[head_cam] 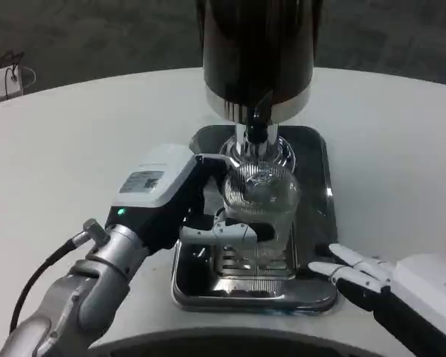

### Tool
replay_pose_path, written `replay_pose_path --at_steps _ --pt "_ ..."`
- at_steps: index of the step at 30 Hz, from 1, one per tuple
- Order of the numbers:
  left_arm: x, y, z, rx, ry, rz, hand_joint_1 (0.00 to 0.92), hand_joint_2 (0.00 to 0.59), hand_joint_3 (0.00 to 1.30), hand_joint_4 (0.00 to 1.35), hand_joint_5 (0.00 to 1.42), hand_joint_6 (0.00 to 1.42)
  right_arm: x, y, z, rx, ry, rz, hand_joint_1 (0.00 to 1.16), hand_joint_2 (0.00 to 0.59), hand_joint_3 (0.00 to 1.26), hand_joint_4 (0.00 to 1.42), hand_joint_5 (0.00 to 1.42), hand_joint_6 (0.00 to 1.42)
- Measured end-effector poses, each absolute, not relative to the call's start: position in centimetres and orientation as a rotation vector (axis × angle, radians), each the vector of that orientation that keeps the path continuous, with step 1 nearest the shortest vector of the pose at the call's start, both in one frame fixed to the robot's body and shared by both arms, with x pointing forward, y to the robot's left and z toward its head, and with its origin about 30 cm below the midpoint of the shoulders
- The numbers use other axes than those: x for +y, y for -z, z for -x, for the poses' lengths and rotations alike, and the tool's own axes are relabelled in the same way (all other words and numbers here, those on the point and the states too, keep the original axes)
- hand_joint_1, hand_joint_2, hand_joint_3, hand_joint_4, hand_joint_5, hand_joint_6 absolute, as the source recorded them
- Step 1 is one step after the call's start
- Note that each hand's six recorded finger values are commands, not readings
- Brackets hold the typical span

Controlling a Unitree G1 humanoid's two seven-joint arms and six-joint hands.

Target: Grasp the cup under the faucet to collect the drink, then remove the cup.

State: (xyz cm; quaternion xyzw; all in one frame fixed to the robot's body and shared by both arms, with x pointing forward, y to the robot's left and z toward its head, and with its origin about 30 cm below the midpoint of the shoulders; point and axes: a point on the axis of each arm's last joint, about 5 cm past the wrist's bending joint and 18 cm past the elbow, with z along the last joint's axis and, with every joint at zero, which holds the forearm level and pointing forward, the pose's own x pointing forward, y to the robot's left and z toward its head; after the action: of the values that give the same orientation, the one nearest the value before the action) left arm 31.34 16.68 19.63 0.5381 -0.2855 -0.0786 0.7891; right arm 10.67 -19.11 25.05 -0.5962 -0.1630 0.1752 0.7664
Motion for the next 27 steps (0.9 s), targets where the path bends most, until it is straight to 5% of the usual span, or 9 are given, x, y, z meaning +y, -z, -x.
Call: replay_pose_path --at_steps 4,13,27 --pt "16.9 -19.9 -31.1 -0.631 0.165 -1.157 0.073 0.002 0.25 0.15 0.53 0.86 -19.0 -25.0 -10.7 -0.352 -0.384 1.289 0.56 0.475 0.17 0.03 0.13 0.11" --pt "18.1 -20.5 -30.4 -0.630 0.137 -1.145 0.033 0.001 0.22 0.05 0.29 0.60 -19.1 -25.1 -10.9 -0.346 -0.378 1.279 0.56 0.475 0.18 0.03 0.15 0.11" --pt "21.6 -21.0 -26.6 -0.667 0.087 -0.889 0.000 0.042 0.21 0.16 0.27 0.36 -19.1 -25.1 -10.8 -0.335 -0.386 1.279 0.56 0.475 0.18 0.04 0.15 0.13"
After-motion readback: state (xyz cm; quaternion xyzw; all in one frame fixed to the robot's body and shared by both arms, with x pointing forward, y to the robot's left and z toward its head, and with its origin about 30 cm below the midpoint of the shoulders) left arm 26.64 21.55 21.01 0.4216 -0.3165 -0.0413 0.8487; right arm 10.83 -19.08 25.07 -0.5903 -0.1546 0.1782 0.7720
